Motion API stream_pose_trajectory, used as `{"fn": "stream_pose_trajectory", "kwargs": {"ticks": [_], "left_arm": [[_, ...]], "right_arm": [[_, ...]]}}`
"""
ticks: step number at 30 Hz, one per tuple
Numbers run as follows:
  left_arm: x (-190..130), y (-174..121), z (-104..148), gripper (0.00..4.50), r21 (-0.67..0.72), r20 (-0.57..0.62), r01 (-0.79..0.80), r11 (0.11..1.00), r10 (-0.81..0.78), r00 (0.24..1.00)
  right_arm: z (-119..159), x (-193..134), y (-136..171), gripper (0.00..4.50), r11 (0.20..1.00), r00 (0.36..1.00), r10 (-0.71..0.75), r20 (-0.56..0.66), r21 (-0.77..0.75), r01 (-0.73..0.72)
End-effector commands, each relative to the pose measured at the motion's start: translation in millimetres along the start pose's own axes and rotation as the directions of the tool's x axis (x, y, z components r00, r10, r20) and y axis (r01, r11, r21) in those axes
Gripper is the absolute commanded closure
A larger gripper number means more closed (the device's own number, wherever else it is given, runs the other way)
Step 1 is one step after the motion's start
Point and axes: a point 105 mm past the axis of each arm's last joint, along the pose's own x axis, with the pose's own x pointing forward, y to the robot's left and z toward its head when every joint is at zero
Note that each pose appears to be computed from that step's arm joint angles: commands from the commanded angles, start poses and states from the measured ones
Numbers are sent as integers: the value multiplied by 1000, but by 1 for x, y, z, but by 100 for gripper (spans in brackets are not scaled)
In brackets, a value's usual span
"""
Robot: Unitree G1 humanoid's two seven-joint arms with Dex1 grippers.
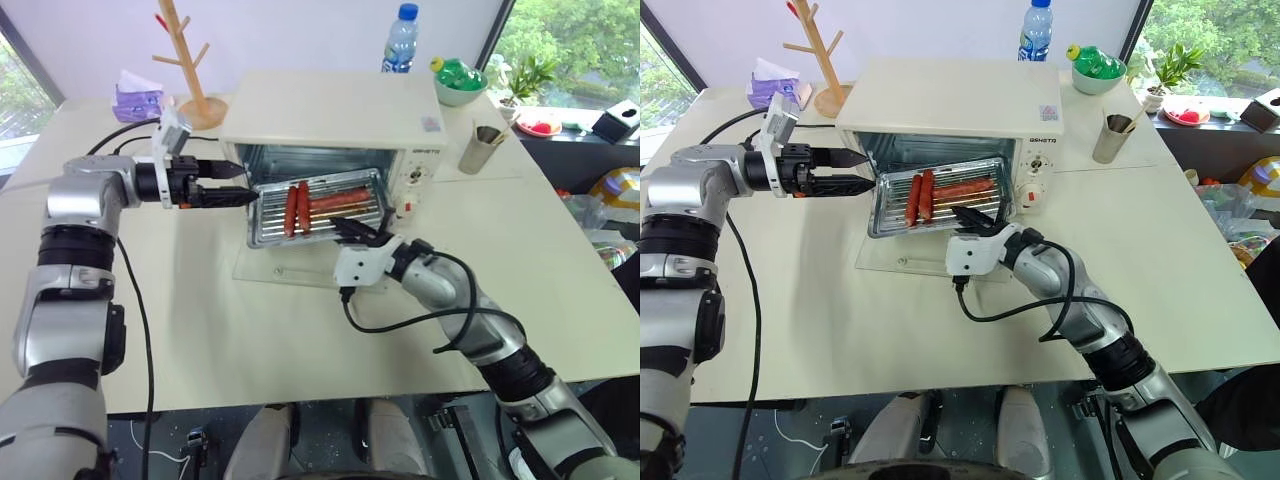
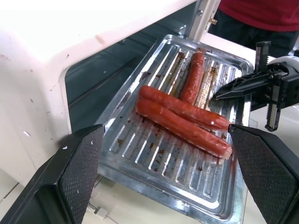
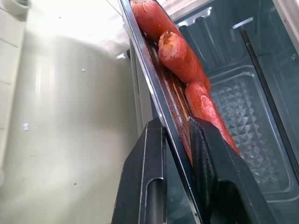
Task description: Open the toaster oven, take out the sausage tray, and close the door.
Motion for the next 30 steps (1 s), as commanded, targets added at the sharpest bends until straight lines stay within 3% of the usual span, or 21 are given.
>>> {"fn": "stream_pose_trajectory", "kwargs": {"ticks": [1, 12, 21, 27, 30], "left_arm": [[-6, -2, 21, 0, 66, 43, -6, 998, 3, 999], [-10, -4, 18, 0, 58, 31, 1, 998, -3, 1000], [-14, -12, 14, 0, 41, 17, 24, 999, -25, 1000], [-38, -38, 10, 0, -40, 17, 68, 997, -67, 998], [-59, -56, 4, 0, -159, 38, 68, 985, -63, 997]], "right_arm": [[7, -13, -27, 425, 995, 995, -95, 36, -27, 96], [16, -25, -18, 425, 997, 993, -67, 102, 44, 62], [21, -43, -12, 425, 1000, 980, -10, 198, -5, 11], [28, -52, -10, 425, 1000, 960, 24, 279, -24, -19], [29, -56, -4, 425, 997, 944, 69, 321, -42, -59]]}}
